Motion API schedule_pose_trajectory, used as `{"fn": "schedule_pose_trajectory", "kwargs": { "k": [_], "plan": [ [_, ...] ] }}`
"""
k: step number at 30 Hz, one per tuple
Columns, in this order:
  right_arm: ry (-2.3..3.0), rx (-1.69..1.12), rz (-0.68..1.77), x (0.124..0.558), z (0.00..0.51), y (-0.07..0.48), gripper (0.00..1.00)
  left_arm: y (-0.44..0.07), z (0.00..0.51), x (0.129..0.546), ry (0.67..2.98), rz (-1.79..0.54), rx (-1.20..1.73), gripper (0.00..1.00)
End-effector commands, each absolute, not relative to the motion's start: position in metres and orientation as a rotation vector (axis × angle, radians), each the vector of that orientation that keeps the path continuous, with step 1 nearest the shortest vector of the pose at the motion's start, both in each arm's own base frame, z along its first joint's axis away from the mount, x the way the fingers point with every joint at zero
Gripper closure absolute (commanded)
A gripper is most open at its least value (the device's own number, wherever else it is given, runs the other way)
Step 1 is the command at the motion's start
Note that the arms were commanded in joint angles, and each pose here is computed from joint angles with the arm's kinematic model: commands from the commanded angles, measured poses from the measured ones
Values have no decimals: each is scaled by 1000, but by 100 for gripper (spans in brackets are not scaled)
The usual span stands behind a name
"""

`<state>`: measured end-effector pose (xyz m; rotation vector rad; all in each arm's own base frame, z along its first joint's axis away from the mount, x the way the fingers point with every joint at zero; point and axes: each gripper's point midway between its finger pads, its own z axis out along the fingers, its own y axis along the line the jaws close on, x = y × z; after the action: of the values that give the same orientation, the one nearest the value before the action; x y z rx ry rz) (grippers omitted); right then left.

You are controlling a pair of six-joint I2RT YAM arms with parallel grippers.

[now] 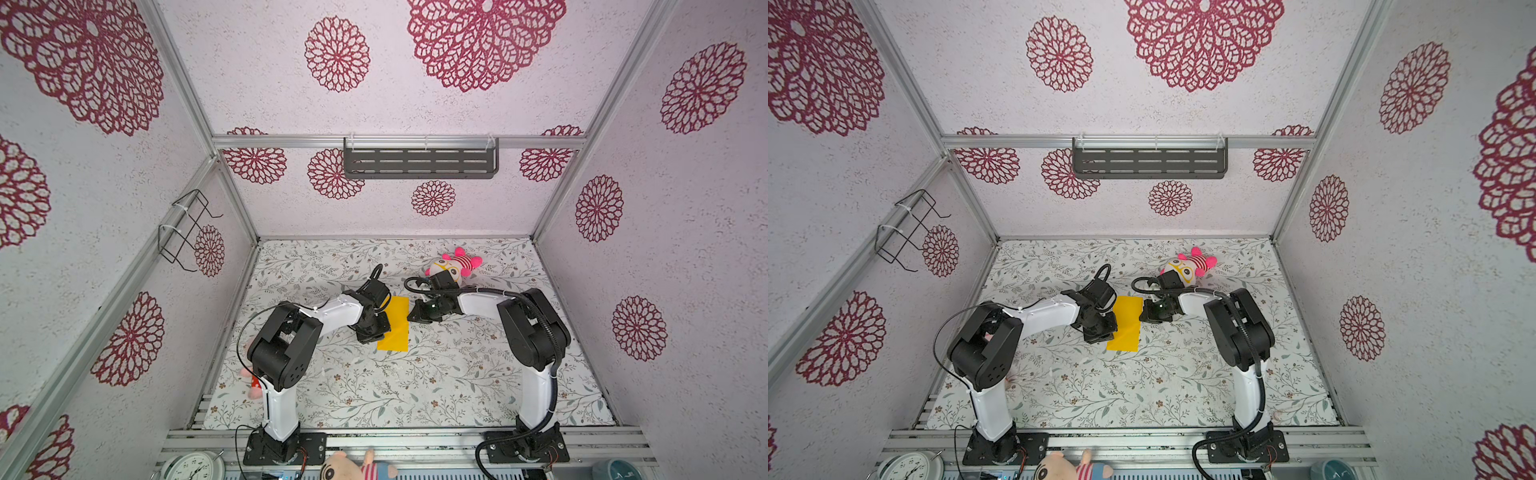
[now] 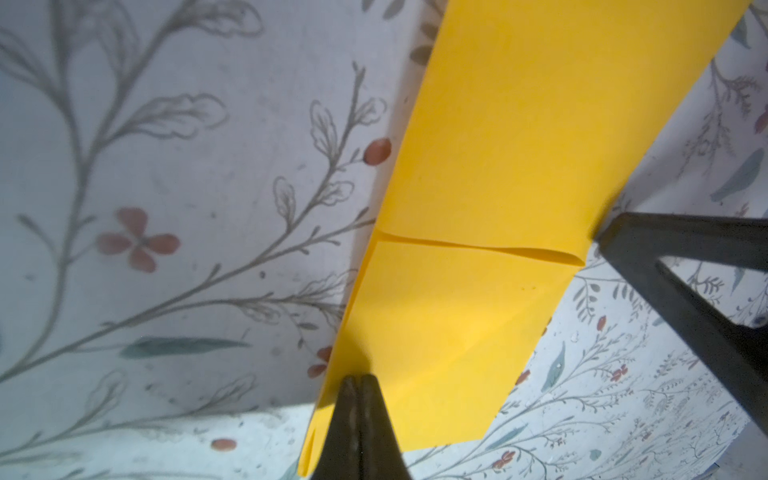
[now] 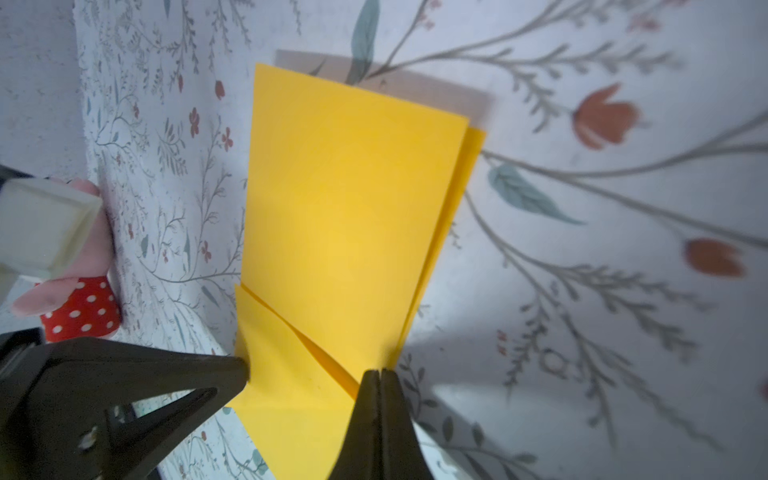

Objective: Fold a paper plane with a square sheet of paper (pick it up from the middle)

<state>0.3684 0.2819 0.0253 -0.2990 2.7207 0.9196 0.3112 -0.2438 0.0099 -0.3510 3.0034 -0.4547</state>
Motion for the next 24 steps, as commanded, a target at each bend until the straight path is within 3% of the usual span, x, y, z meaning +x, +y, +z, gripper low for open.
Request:
{"fn": "schedule_pose_trajectory", "kwargs": {
  "k": [1,4,10,24],
  "plan": [
    [2702,-236,771,376,39,256,89,-242,7,306,3027,-447,-341,100],
    [2622,-200,871,376,65,263,77,-261,34,321,2944,-605,-304,100],
    [2528,-72,1122,358,85,276,56,-268,75,347,2785,-722,-296,83],
    [2528,159,1381,342,74,304,49,-244,40,352,2823,-583,-338,70]
  ]
}}
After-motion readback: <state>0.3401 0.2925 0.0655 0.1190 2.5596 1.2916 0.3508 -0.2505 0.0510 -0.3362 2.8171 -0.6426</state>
